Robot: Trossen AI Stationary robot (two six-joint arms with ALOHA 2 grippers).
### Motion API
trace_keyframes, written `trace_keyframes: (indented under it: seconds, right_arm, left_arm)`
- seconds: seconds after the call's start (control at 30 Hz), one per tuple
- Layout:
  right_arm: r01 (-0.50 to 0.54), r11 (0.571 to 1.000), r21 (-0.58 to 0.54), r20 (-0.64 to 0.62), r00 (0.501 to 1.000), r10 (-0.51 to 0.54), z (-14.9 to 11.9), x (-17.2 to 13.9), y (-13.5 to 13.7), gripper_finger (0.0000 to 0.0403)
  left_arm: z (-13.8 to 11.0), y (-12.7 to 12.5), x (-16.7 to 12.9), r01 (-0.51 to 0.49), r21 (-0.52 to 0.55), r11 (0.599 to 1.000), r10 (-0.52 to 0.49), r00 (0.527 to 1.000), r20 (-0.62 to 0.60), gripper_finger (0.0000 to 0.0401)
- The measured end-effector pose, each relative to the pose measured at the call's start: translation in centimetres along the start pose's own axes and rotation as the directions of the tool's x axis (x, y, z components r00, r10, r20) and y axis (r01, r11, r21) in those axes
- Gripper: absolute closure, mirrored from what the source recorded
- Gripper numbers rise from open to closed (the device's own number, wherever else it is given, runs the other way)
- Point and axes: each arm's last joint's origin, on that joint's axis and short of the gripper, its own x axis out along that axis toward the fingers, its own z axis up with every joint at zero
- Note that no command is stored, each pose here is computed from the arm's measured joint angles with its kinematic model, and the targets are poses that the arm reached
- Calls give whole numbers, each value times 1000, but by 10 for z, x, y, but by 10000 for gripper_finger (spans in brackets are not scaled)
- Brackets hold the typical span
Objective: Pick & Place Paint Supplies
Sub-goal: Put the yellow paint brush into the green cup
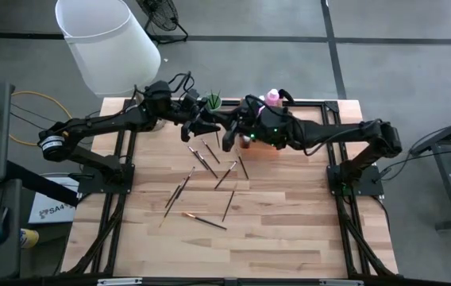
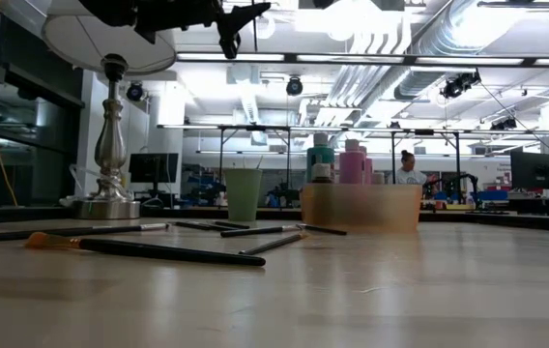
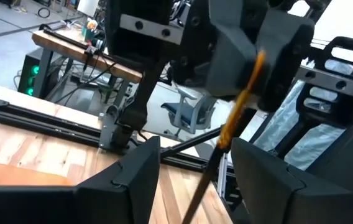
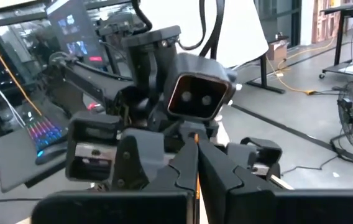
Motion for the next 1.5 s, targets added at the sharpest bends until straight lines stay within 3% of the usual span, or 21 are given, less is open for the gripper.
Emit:
trace_keyframes:
  seconds: [0.13,0.37,0.67,0.77,0.9,1.03,1.2,1.3,1.43,1.5]
  right_arm:
    - [6,1000,-2,5,1000,-6,1,0,-2,400]
    - [38,999,-5,7,999,-37,1,1,-3,400]
    - [78,997,-1,12,997,-78,0,0,-4,387]
    - [51,998,33,-24,998,-50,-2,0,-5,353]
    - [38,997,70,-76,997,-33,-5,0,-7,279]
    - [43,997,63,-80,996,-38,0,-7,-8,200]
    - [139,989,49,-61,989,-136,15,-25,-14,138]
    - [203,979,36,-54,978,-201,24,-39,-19,124]
    - [210,977,45,-36,977,-209,34,-51,-21,121]
    - [208,977,47,-32,978,-207,36,-53,-21,121]
  left_arm:
    - [0,0,0,0,0,1000,0,1000,0,243]
    - [0,0,0,-1,33,999,2,1000,-5,387]
    - [0,1,0,-31,78,996,30,1000,7,395]
    - [0,2,0,-44,100,994,43,999,11,396]
    - [-1,3,0,-72,115,991,71,997,7,397]
    - [-7,8,-1,-167,152,974,172,985,-18,397]
    - [-15,20,-4,-425,238,873,442,897,-18,397]
    - [-18,28,-5,-559,293,776,581,814,12,397]
    - [-22,43,0,-695,359,623,720,689,84,397]
    - [-26,54,3,-730,355,584,749,653,109,397]
